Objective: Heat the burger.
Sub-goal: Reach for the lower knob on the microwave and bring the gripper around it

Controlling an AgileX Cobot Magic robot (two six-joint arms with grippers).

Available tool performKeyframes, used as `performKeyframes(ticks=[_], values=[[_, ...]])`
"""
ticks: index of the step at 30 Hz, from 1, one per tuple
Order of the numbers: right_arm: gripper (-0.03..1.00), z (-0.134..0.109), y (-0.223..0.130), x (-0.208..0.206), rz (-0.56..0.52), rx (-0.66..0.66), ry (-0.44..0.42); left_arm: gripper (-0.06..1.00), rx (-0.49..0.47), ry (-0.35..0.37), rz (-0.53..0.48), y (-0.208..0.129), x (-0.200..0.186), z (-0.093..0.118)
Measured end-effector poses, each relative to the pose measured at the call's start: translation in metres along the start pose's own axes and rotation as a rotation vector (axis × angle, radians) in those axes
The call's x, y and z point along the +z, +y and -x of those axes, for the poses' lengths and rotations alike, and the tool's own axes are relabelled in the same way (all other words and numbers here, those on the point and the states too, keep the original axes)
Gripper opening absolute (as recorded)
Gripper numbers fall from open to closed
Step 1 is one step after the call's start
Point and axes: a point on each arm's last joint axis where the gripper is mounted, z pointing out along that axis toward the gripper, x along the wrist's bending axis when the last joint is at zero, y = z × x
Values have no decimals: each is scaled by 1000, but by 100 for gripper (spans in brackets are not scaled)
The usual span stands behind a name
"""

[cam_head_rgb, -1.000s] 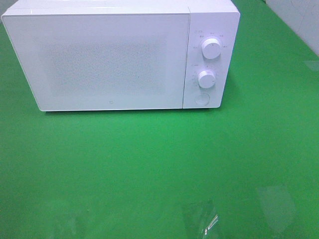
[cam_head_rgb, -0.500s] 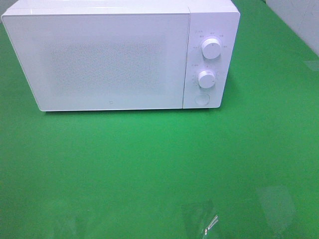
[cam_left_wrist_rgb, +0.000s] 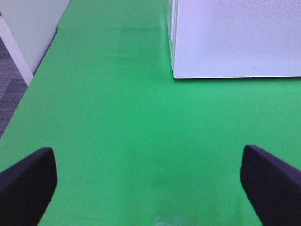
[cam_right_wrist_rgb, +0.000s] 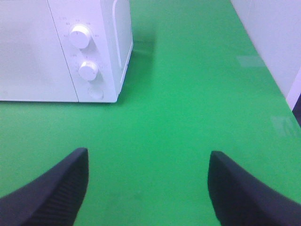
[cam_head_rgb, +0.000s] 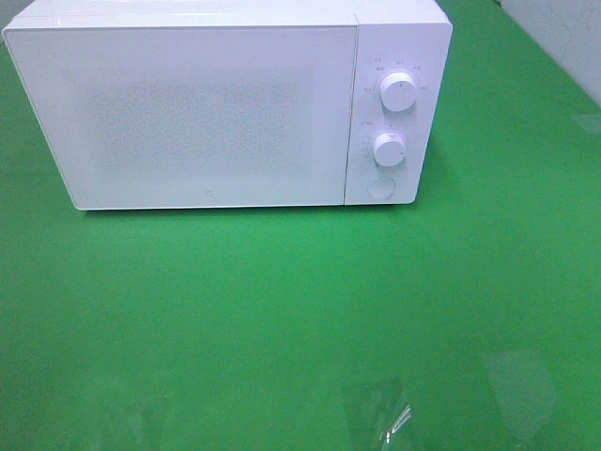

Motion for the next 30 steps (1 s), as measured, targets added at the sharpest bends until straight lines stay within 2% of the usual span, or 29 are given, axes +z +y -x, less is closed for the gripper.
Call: performKeyframes(ticks=[1,7,14,16,21,24,30], values=[[70,0,4,0,46,0,3,98,0,0,0,0,0,0],[70,2,15,-2,164,-29,-21,98,0,0,0,0,0,0],[70,4,23,-2,268,-78,-60,98,0,0,0,0,0,0],[70,4,22,4,272,-83,-58,98,0,0,0,0,0,0],[70,2,14,35,181,-87,-46,98,0,0,0,0,0,0],[70,2,14,40,177,-89,-42,98,0,0,0,0,0,0],[70,-1,9,76,185,-102,-14,98,0,0,0,0,0,0]])
